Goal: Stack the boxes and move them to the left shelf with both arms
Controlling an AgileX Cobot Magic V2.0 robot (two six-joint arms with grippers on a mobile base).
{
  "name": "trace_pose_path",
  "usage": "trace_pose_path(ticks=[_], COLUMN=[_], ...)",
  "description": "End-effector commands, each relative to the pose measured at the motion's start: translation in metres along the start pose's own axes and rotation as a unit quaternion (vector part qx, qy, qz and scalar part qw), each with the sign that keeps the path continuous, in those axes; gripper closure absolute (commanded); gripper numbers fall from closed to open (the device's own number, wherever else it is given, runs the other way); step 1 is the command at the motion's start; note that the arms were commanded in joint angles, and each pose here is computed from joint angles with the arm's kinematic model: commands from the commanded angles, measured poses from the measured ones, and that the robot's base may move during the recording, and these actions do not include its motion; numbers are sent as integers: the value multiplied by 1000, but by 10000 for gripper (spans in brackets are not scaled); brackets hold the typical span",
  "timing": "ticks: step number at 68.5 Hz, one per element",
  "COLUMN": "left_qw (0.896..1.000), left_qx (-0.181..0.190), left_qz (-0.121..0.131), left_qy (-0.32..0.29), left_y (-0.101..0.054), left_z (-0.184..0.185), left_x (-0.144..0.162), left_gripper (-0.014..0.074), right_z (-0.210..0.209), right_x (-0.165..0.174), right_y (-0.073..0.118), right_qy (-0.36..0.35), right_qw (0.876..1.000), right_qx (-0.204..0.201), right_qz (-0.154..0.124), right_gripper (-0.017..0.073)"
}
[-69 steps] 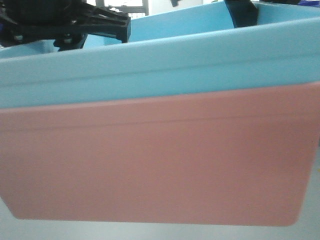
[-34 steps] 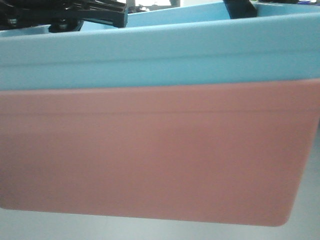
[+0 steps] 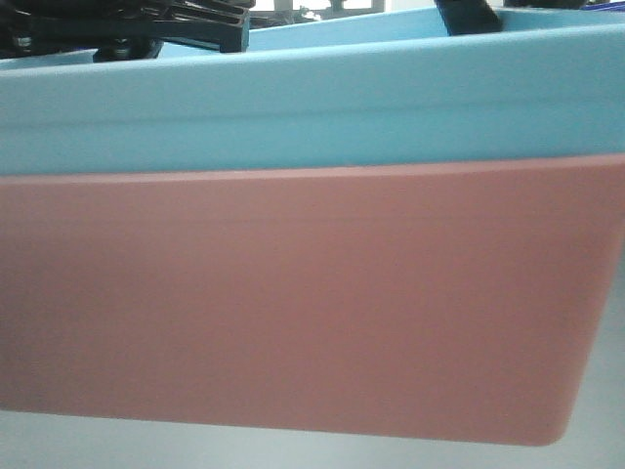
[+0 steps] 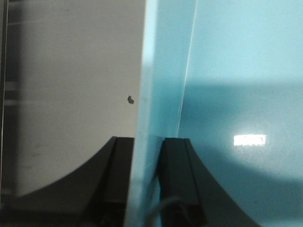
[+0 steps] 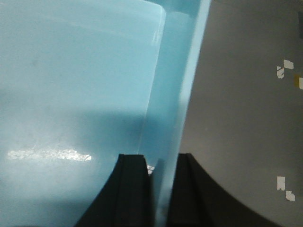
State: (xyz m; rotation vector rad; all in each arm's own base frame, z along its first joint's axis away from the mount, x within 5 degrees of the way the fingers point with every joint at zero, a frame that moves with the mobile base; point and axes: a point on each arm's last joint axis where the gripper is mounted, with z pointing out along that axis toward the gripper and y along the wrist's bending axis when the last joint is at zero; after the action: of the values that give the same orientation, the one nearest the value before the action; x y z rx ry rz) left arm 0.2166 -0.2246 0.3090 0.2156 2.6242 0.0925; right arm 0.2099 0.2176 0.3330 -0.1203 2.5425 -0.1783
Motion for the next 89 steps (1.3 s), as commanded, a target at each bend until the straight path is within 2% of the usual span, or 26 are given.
trace_pose_path(ticks=[1, 89], left_qw=[988, 986], left_qx=[123, 132], left_qz=[-5, -6], left_qy=[-89, -96], left_y=[-21, -23], left_z=[-30, -31], left_x=[-15, -17], left_gripper=[606, 606], right_z=[-29, -29], right_x=[-3, -3], right_y=[-1, -1], right_qy=[-11, -11], right_qw=[999, 999], right_qx=[-43, -43], right_qz=[9, 9], right_gripper=[503, 503])
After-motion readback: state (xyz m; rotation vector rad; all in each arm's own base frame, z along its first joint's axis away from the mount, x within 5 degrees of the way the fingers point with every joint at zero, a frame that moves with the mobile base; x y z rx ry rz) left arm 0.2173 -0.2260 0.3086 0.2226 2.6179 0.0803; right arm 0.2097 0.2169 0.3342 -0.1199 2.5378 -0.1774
